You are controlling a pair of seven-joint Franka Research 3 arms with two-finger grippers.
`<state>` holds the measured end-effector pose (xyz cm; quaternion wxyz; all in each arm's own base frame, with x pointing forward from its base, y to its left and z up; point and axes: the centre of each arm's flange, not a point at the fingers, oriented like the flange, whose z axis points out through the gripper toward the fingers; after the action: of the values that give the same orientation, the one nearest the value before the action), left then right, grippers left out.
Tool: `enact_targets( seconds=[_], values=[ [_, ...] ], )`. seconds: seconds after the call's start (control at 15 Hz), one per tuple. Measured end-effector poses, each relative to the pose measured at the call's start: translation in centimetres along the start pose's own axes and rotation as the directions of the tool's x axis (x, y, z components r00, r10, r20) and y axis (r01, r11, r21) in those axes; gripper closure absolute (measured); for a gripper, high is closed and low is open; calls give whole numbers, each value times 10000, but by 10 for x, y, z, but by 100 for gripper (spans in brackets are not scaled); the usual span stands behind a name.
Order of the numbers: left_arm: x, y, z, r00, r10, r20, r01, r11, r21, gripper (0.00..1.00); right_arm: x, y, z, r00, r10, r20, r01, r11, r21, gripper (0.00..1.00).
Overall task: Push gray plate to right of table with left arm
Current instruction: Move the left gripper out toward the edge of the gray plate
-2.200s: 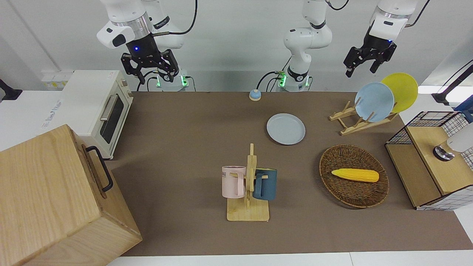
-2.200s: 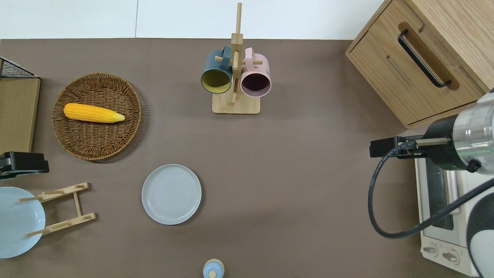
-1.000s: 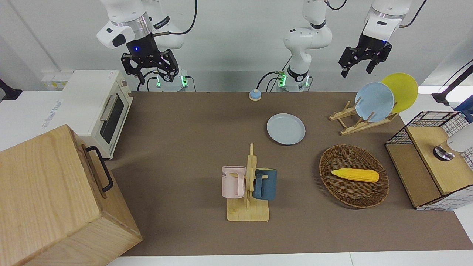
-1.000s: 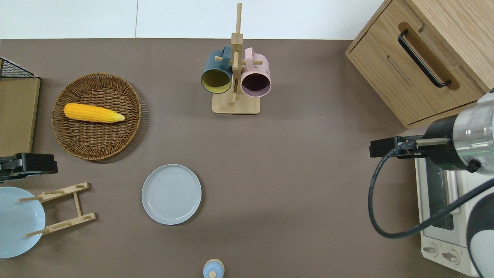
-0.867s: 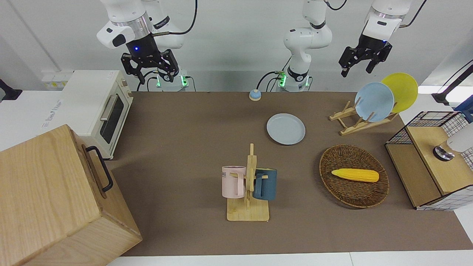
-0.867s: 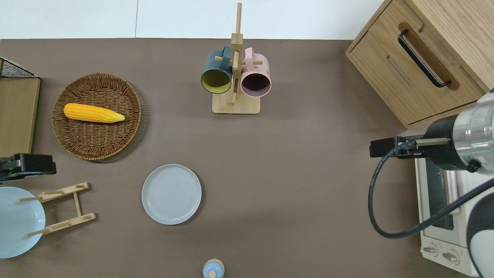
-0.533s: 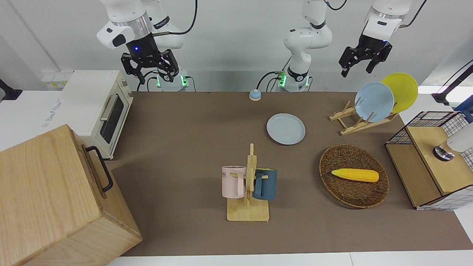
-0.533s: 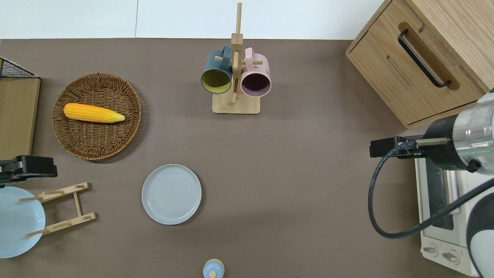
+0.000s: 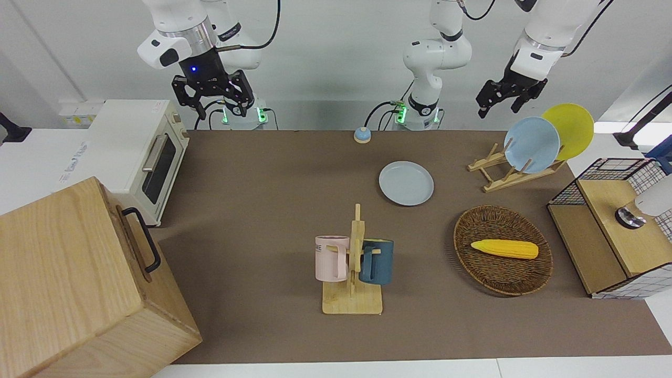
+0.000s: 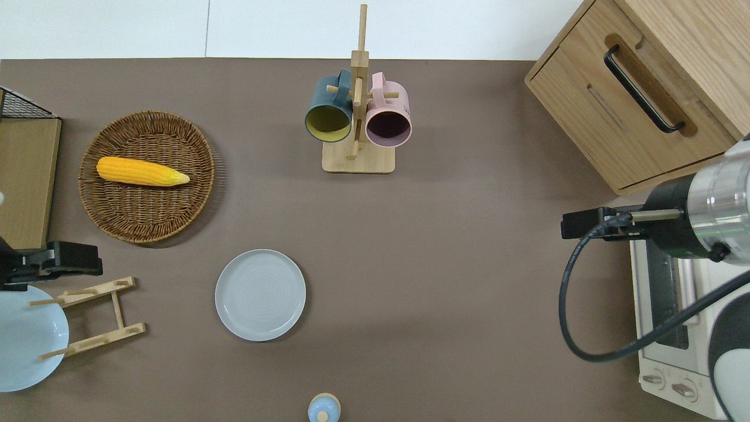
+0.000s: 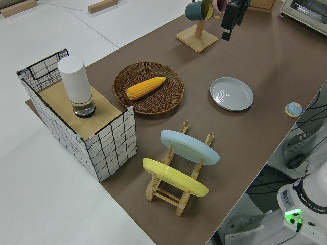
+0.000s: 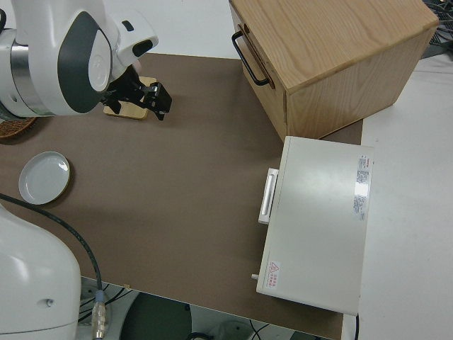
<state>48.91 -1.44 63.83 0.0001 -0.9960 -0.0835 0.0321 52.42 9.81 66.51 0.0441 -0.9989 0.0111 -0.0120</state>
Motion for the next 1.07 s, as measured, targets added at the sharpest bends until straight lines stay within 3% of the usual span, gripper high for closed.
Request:
enact_targets(
  seconds=[0.4, 1.07],
  values=[
    [-3, 0, 11, 9998, -6, 183, 5, 10000, 35, 0, 0, 0, 0, 10000, 0, 0, 0, 10000, 0, 0],
    [-8, -1, 17, 10000, 72, 19, -72, 10000, -39, 0, 0, 0, 0, 10000, 0, 0, 0, 10000, 0, 0]
  ],
)
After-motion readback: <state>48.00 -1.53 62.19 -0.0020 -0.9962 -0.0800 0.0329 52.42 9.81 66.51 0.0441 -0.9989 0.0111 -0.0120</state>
